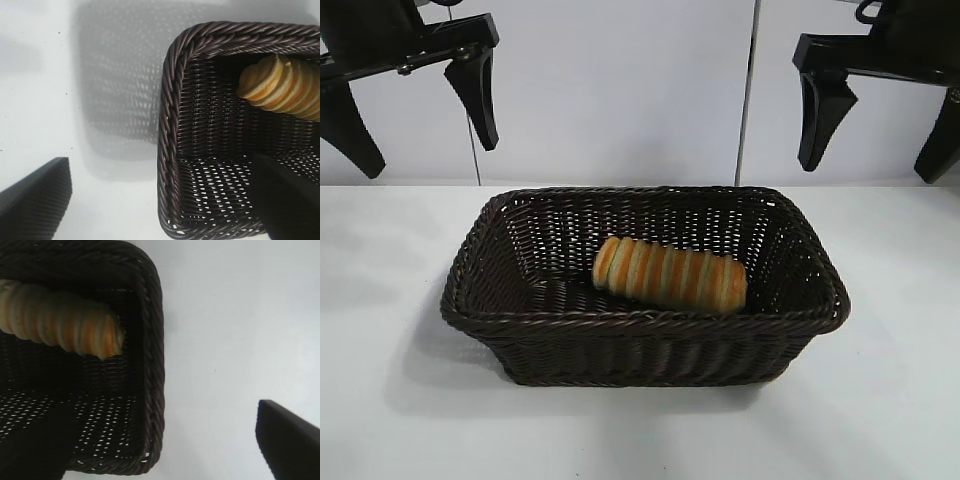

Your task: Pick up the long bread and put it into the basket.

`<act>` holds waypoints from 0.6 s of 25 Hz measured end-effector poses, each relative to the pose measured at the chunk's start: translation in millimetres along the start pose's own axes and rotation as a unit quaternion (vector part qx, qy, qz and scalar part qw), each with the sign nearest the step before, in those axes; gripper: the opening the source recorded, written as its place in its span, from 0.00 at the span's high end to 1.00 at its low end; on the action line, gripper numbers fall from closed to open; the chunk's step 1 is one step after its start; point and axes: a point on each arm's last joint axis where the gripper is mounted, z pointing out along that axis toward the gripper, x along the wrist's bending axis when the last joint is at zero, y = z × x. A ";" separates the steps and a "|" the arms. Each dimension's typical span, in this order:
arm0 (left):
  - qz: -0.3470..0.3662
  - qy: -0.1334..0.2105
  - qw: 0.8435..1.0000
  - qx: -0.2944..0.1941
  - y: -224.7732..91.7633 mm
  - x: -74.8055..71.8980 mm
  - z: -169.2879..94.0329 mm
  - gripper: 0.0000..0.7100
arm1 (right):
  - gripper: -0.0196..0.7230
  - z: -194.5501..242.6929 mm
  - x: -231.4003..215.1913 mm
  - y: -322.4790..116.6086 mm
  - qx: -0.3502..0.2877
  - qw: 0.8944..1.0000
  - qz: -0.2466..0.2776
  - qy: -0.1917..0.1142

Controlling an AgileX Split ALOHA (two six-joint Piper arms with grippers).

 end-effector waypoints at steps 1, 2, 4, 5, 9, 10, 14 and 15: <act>0.000 0.000 1.000 0.000 0.0 0.0 0.0 0.02 | 0.04 0.0 0.5 0.0 0.000 1.000 0.002 0.003; 0.000 0.000 1.000 0.000 0.0 0.0 0.0 0.02 | 0.04 0.0 1.2 0.0 0.000 1.000 0.004 0.007; 0.000 0.000 1.000 0.000 0.0 0.0 0.0 0.02 | 0.04 -0.1 2.8 0.7 -0.004 1.000 0.009 0.016; 0.000 0.000 1.000 0.000 0.0 0.0 0.0 0.02 | 0.04 -0.1 3.8 1.0 -0.005 1.000 0.012 0.021; 0.000 0.000 1.000 0.000 0.0 0.0 0.0 0.02 | 0.04 -0.3 6.4 1.2 -0.006 0.999 0.020 0.035; 0.000 0.000 1.000 0.000 0.0 0.0 0.0 0.02 | 0.04 -0.3 7.3 1.2 -0.006 0.999 0.019 0.036; 0.000 0.000 1.000 0.000 0.0 0.0 0.0 0.02 | 0.04 0.5 15.3 0.8 -0.014 0.999 0.009 0.042; 0.000 0.000 1.000 0.000 0.0 0.0 0.0 0.02 | 0.04 0.6 16.7 0.7 -0.015 0.999 0.008 0.044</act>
